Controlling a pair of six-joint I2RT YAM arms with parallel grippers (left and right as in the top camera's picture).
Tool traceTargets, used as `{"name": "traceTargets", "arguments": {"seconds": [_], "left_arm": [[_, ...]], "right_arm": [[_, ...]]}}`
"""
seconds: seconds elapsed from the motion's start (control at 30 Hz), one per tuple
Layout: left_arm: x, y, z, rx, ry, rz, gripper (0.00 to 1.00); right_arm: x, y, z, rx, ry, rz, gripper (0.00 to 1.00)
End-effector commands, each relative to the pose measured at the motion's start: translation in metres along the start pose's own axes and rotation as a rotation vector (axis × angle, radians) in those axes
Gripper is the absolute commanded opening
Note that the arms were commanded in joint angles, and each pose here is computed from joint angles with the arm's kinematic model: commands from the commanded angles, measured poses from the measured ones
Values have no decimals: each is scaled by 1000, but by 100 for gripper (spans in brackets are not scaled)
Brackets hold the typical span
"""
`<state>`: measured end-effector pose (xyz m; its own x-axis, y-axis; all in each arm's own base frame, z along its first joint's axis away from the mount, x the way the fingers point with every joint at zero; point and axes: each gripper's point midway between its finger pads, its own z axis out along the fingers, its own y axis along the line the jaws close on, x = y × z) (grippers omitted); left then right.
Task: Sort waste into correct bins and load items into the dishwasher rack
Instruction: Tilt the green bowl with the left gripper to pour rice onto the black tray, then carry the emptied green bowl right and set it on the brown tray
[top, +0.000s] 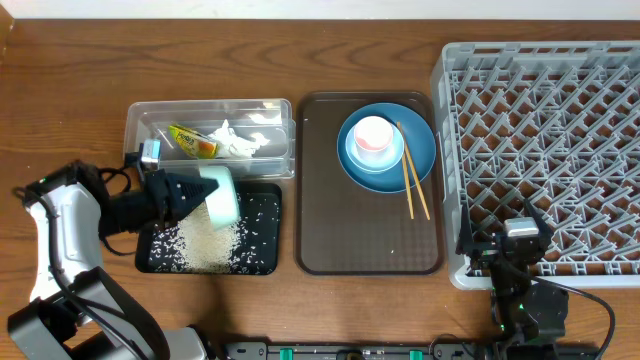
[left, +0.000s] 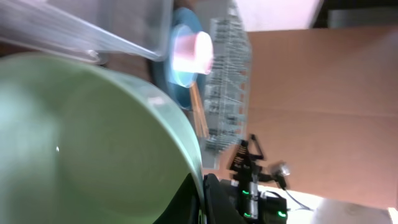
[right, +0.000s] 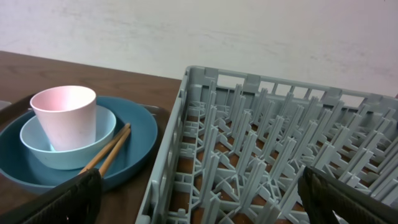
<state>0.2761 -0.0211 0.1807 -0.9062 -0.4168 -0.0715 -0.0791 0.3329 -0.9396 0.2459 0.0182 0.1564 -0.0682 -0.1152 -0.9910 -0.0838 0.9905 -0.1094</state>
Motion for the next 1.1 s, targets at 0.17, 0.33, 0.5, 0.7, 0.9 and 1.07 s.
{"name": "traceTargets", "arguments": {"seconds": [0.17,0.33,0.5,0.7,0.9,1.07], "left_arm": [[-6,11,-11,-199,-42,-97,6],[1,-24,-22,-207,-120,-13,6],[9,-39,-36,-326,-224,42,6],[21,-59,-35,-430,-309,137,6],[30,-73,-8,-464,-272,204,6],[42,-73,29,-528,-185,262,6]], "right_arm": [[1,2,0,-5,4,-4,99],[1,2,0,-5,4,-4,99],[1,2,0,-6,4,-4,99],[1,2,0,-5,4,-4,99],[1,2,0,-5,4,-4,99],[1,2,0,-5,4,-4,99]]}}
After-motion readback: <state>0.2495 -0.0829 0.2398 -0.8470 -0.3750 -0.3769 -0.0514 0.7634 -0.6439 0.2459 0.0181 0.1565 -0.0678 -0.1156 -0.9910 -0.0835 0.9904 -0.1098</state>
